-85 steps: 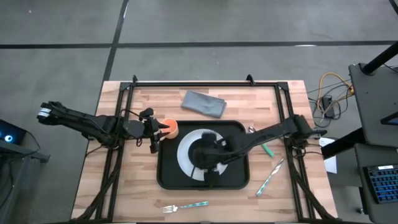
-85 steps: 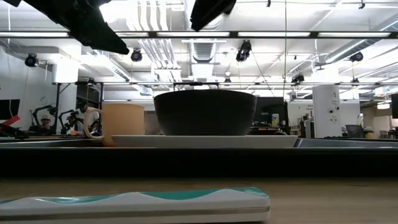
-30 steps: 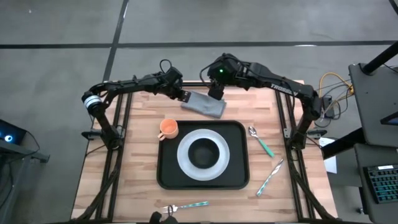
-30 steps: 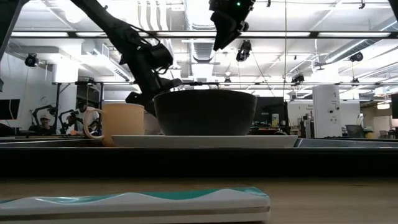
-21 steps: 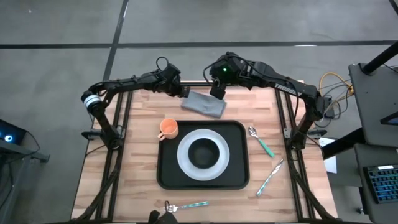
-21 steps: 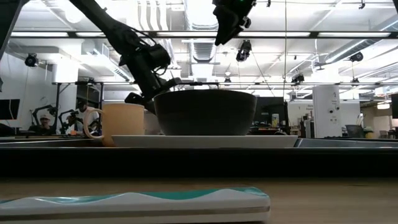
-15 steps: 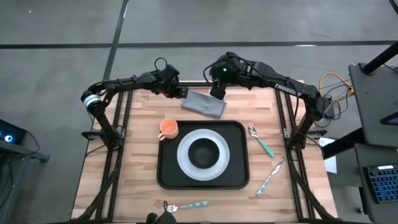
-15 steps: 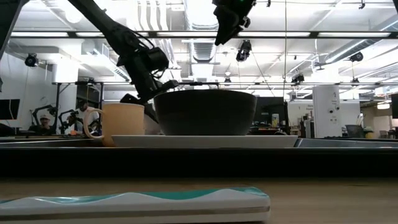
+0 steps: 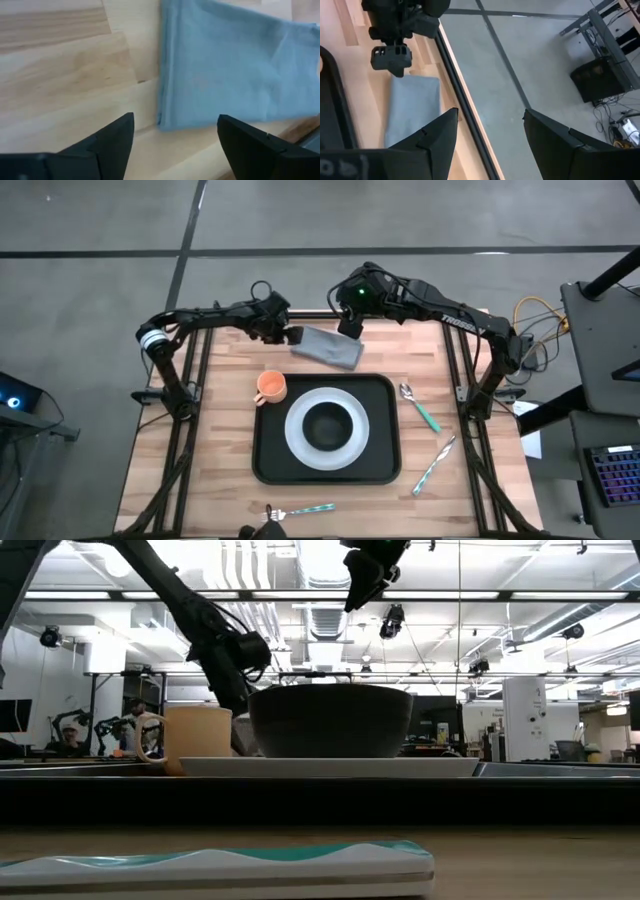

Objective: Set up tray
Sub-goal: Put the gray napkin on the black serving tray to the right of the white plate

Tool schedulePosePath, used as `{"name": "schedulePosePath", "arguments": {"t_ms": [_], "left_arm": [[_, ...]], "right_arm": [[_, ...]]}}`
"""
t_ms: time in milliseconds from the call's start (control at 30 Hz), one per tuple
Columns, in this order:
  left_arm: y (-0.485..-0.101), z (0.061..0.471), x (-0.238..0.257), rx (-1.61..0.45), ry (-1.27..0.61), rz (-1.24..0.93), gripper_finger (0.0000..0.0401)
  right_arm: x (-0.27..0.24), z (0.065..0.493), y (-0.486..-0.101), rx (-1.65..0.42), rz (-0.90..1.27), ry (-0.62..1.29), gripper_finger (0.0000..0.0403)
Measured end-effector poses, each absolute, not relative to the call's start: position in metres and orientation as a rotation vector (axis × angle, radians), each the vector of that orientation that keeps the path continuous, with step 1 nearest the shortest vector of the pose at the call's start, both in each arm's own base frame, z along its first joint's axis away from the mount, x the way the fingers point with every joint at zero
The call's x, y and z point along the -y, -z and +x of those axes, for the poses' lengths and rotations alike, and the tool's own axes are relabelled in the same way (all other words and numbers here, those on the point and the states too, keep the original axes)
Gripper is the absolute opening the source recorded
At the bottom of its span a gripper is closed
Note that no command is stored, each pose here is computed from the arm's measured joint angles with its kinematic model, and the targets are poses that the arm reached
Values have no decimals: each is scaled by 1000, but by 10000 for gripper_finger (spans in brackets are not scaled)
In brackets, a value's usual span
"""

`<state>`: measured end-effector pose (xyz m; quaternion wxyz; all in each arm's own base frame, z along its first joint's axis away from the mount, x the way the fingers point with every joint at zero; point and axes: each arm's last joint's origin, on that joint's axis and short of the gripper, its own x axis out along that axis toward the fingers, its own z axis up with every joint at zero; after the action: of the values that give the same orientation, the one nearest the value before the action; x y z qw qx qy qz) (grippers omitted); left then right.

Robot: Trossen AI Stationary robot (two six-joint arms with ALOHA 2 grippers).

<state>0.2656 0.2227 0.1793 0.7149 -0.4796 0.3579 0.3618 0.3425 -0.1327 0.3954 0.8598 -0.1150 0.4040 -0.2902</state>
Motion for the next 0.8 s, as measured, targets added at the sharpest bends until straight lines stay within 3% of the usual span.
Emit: {"name": "schedulePosePath", "arguments": {"t_ms": [300,800], "left_arm": [[-153,275,-230,-786,-842,-1193,267],[-153,294,-216,-808,-774,-1206,267]], "right_arm": [[133,342,-396,-855,-260,625,217],[135,341,-396,-874,-288,669,217]]}}
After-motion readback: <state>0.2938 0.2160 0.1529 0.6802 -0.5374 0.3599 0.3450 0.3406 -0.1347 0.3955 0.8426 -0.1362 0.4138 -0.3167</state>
